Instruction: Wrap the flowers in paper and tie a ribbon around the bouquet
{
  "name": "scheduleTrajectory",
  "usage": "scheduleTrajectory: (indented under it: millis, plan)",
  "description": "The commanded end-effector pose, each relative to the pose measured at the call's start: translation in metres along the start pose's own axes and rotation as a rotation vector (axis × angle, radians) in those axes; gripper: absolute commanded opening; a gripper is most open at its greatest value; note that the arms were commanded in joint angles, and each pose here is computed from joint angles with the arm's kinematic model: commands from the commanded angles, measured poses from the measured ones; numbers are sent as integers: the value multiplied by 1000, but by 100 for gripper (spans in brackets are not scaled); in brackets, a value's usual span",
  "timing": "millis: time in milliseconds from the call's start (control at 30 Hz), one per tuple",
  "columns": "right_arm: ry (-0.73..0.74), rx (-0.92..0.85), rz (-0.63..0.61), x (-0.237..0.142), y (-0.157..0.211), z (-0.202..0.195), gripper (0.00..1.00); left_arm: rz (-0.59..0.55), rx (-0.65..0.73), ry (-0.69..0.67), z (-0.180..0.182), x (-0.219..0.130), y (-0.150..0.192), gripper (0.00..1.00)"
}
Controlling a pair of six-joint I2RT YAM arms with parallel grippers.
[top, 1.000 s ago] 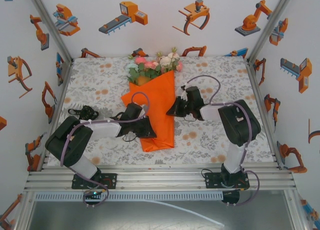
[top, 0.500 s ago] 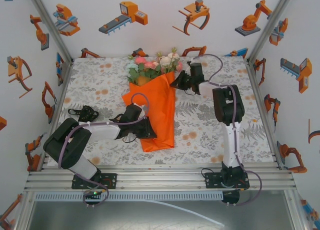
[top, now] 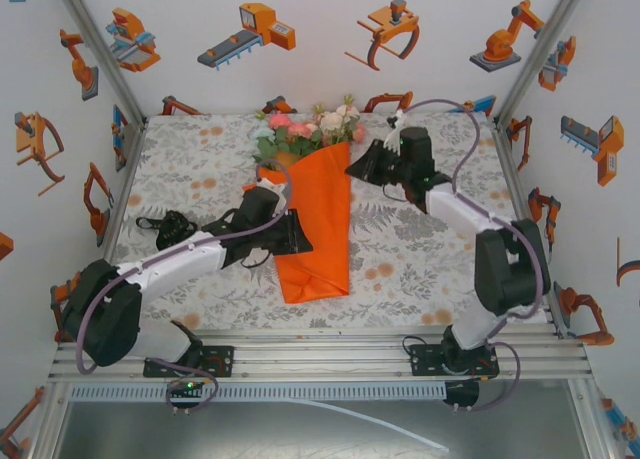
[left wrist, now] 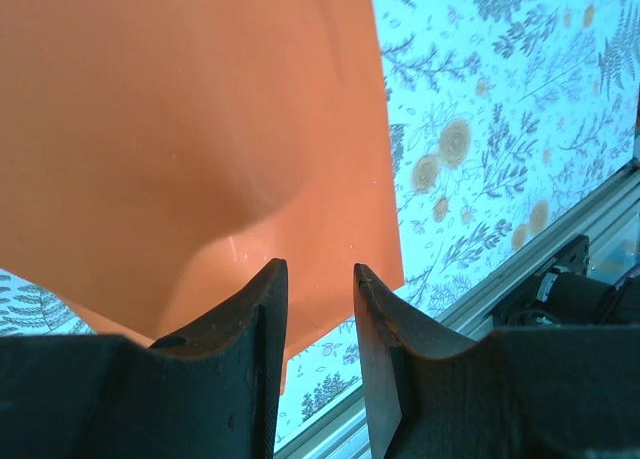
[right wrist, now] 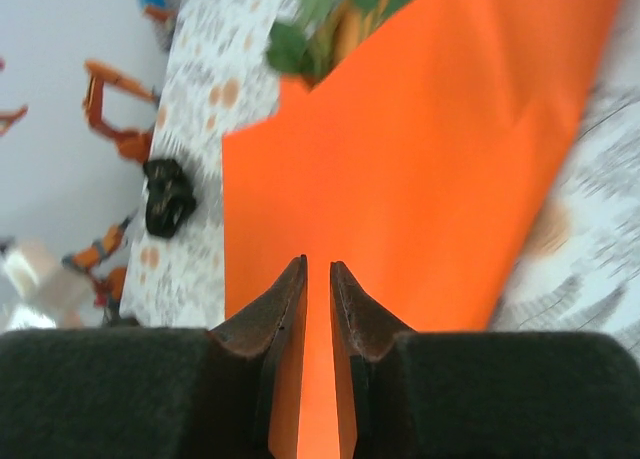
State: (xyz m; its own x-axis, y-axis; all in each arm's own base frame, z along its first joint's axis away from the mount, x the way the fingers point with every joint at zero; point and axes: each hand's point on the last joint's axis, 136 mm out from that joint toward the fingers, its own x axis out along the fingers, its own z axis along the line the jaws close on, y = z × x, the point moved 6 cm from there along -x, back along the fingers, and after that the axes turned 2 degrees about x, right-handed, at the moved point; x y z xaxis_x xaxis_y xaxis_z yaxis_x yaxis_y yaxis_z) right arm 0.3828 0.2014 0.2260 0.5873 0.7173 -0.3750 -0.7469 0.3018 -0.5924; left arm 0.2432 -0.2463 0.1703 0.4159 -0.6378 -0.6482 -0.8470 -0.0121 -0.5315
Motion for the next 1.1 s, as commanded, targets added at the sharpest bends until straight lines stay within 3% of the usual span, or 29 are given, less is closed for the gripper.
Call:
scheduleTrajectory:
  millis: [0,167,333,500,633,800,1067]
  plan:
    - [-2,-48,128,-1,62,4,20,52,42,-52,6,-2,8,35]
    - [-8,-74,312,-8,135,9,20,132,-3,-37,13,15,27,34]
    - [26,-68,467,-14,197,-6,20,202,-78,-90,38,24,70,29]
    - [46,-26,578,-17,239,-23,20,293,-126,-131,53,34,105,29]
    - [52,19,629,-17,259,-36,20,312,-126,-150,57,45,108,28]
    - [9,17,628,-19,253,-23,20,273,-93,-124,49,39,98,26]
    - [-52,-139,471,-11,183,34,20,116,96,-126,27,-9,61,29]
